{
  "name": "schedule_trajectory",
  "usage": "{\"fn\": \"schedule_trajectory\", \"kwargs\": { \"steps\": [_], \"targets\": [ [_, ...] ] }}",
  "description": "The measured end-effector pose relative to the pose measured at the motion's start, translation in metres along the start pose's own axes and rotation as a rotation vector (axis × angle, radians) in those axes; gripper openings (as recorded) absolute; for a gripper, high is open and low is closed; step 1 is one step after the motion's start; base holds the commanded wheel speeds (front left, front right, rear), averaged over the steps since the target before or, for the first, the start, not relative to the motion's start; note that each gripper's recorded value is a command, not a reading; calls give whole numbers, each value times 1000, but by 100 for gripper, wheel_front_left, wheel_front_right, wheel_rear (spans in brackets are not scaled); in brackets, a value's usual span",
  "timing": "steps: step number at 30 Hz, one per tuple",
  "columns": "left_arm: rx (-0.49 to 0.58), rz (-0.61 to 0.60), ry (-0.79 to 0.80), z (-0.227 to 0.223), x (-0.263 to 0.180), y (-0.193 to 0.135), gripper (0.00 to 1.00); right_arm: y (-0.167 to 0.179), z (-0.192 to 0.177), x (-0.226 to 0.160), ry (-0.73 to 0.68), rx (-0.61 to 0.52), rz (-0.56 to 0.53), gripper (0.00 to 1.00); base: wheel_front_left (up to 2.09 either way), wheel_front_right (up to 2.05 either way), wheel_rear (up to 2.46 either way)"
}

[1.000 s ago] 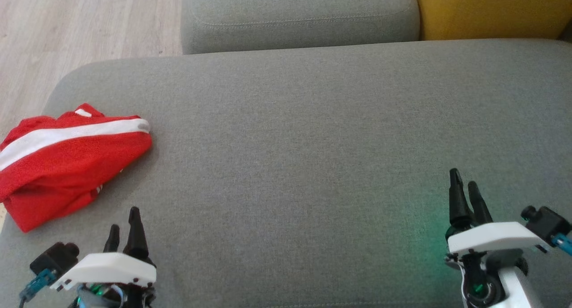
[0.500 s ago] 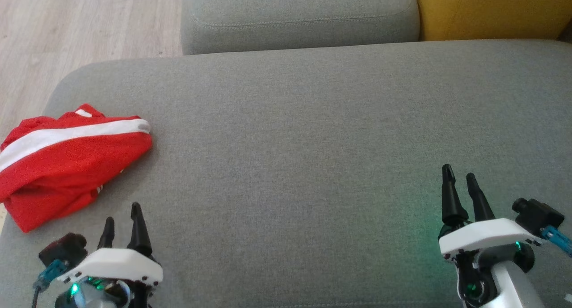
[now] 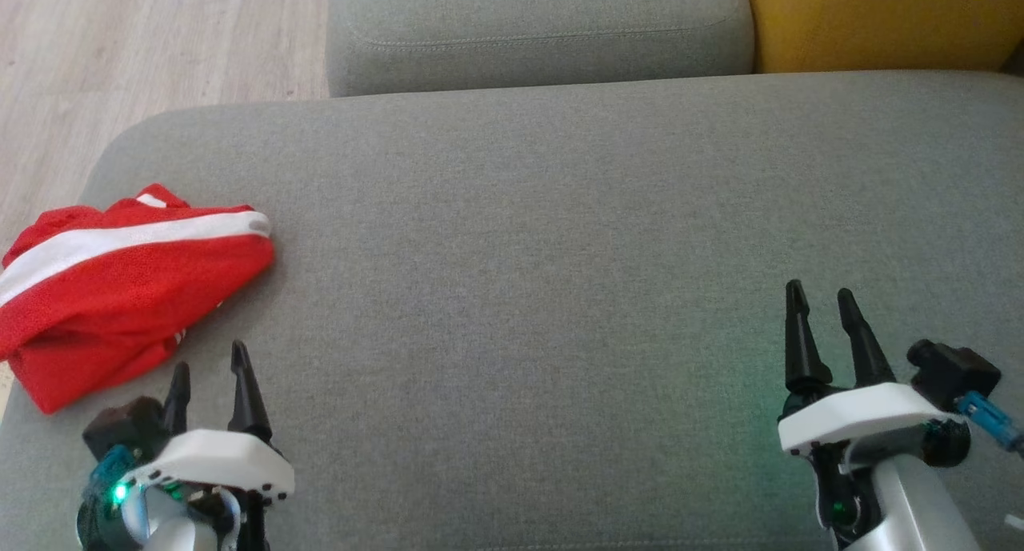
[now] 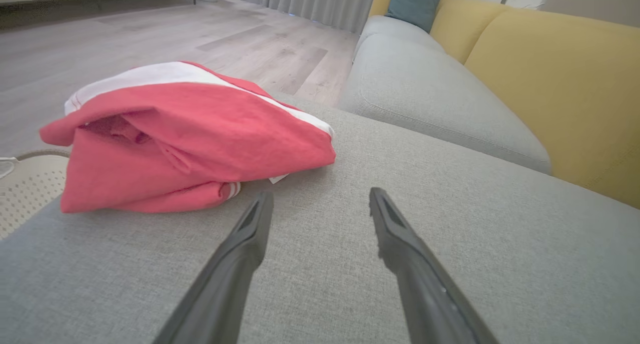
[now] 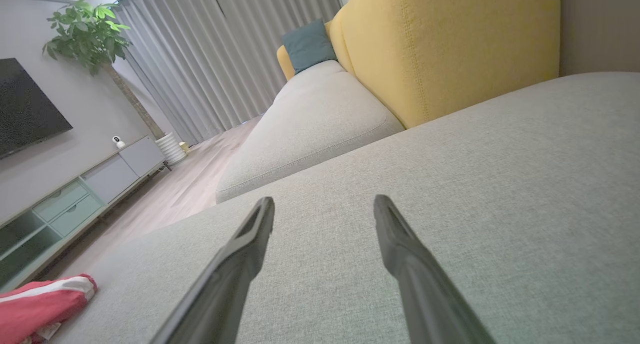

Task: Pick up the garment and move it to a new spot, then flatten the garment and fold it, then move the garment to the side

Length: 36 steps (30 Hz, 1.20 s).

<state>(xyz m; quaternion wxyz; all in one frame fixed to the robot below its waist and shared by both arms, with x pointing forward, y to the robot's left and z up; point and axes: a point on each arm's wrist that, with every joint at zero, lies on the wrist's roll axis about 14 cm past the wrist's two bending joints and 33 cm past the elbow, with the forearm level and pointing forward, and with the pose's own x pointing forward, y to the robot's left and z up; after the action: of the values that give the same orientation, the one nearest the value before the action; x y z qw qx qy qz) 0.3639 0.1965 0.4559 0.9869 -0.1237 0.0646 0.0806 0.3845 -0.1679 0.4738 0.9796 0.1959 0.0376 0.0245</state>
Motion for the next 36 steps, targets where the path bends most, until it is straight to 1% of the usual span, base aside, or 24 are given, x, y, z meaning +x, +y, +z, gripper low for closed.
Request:
{"fn": "schedule_trajectory", "kwargs": {
  "steps": [15,25,30,36],
  "targets": [
    [175,-18,-82,14,4,-6,100,2,10,5,-40,-175,22,100,0,0,0],
    [293,-32,-143,26,8,-12,100,2,9,6,-45,-287,37,100,0,0,0],
    [295,-11,-144,27,6,-5,100,10,5,13,-37,-295,63,100,0,0,0],
    [288,21,-173,39,6,8,100,35,-3,26,-23,-280,136,100,0,0,0]
  ]
}}
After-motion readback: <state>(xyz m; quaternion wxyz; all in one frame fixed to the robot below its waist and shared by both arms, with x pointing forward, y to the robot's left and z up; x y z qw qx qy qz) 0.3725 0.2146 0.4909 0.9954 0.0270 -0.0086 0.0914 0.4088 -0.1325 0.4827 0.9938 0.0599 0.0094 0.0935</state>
